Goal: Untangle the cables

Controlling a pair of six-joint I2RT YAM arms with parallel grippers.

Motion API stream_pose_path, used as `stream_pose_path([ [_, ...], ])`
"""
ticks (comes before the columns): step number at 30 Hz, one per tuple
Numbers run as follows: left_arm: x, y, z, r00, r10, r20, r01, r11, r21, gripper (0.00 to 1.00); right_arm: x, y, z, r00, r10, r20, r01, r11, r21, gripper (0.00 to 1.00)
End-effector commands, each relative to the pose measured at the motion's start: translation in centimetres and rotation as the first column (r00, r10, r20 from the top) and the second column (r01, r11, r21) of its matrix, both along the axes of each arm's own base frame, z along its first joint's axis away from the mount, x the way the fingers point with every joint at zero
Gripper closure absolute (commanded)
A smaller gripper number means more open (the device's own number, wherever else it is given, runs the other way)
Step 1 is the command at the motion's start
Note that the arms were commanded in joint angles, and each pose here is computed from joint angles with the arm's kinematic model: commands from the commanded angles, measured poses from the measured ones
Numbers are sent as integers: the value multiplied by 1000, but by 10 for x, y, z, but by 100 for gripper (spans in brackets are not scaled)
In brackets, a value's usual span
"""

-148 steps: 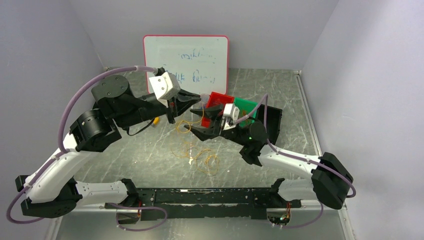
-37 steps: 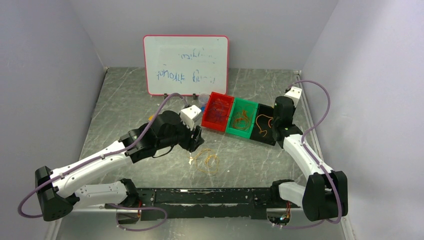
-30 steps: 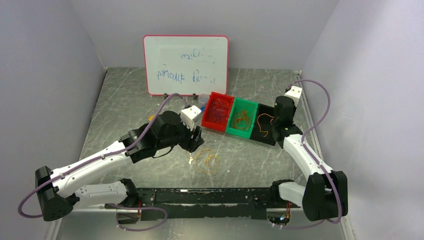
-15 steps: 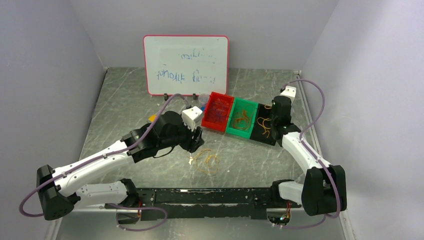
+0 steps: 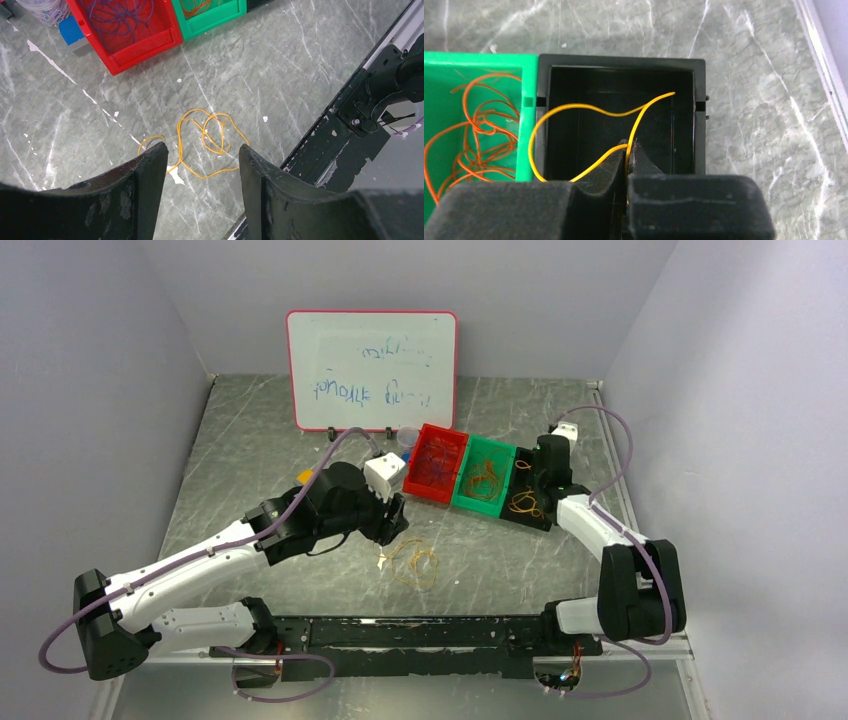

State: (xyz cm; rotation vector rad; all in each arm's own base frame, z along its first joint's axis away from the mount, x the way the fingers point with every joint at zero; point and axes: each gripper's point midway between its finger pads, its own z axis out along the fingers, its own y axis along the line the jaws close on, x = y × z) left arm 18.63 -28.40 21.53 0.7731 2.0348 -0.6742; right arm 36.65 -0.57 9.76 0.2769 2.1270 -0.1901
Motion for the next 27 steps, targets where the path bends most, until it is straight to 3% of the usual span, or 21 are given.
stream_pose_path([
  [1,-1,-2,5,1000,-5,0,5,999,-33,41,3,0,-5,1000,-6,-28,7,1000,17,96],
  [6,-1,-1,4,1000,-2,-4,2,999,-32,41,-2,-4,-5,999,-25,-30,25,1000,8,72],
  [15,0,-3,1,1000,6,-16,-7,999,-35,41,-7,-8,17,1000,-23,-15,22,1000,-14,48],
  [23,1,-2,-4,1000,17,-25,-18,1000,-23,40,-15,-1,43,1000,-2,28,1,999,32,44],
  [27,1,-3,-13,999,26,-46,-27,999,-19,39,-25,11,48,999,23,-22,-21,994,104,45],
])
